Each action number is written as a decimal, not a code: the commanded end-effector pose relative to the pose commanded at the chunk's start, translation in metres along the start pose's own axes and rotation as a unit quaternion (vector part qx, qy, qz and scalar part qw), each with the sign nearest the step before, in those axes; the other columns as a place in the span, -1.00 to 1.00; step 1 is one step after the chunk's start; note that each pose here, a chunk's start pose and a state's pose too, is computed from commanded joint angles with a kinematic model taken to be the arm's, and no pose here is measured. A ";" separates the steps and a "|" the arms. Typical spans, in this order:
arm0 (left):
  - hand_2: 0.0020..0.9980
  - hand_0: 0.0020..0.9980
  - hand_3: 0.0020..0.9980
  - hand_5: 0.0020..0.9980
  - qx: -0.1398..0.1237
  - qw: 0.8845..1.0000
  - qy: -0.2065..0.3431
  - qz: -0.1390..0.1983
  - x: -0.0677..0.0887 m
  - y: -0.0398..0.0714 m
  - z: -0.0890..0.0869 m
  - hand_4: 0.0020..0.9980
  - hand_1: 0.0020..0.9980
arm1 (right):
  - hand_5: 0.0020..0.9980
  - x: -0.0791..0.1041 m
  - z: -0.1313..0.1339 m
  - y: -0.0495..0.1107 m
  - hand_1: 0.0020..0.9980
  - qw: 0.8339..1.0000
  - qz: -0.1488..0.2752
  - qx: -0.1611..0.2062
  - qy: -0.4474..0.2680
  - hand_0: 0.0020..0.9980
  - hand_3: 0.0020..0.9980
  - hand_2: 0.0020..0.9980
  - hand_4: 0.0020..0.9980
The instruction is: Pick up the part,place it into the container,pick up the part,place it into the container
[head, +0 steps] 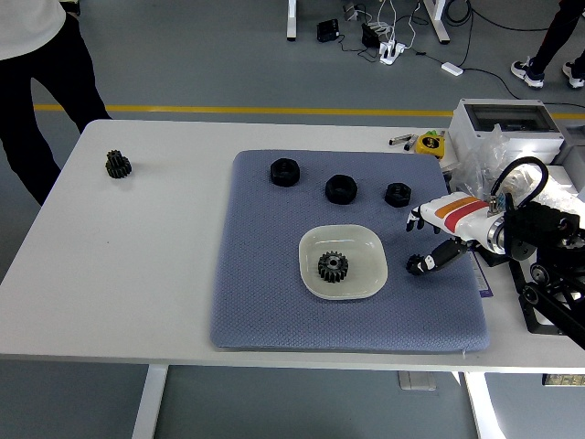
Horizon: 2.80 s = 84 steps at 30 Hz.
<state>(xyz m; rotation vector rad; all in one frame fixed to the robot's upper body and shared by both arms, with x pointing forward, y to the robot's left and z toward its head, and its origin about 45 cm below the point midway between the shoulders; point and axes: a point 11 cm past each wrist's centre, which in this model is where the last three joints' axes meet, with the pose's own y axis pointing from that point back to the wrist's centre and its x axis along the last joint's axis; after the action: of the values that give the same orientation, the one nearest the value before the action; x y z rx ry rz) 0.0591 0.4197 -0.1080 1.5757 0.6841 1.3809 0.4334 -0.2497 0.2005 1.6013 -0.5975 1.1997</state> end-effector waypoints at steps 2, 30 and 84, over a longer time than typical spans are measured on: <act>0.25 0.31 0.11 0.00 0.000 1.000 0.000 0.000 0.000 0.000 0.000 0.19 0.31 | -0.11 -0.003 0.001 0.000 -0.01 1.000 -0.001 -0.002 -0.005 -0.36 0.19 0.22 1.00; 0.25 0.31 0.11 0.00 -0.001 1.000 -0.001 -0.003 -0.002 0.000 0.001 0.19 0.31 | -0.36 -0.027 -0.002 -0.004 -0.15 0.999 0.023 -0.003 -0.033 -0.53 0.05 -0.02 0.65; 0.25 0.31 0.12 0.00 -0.001 1.000 -0.002 -0.001 0.000 0.000 0.002 0.19 0.31 | -0.73 0.027 -0.041 0.008 -0.49 0.994 0.089 0.057 -0.006 -0.68 0.01 -0.27 0.44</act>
<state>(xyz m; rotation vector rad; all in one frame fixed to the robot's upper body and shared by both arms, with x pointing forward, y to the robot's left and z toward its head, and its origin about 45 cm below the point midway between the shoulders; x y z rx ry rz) 0.0612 0.4196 -0.1077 1.5749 0.6815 1.3768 0.4204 -0.2104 0.2284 1.6796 -0.7026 1.3773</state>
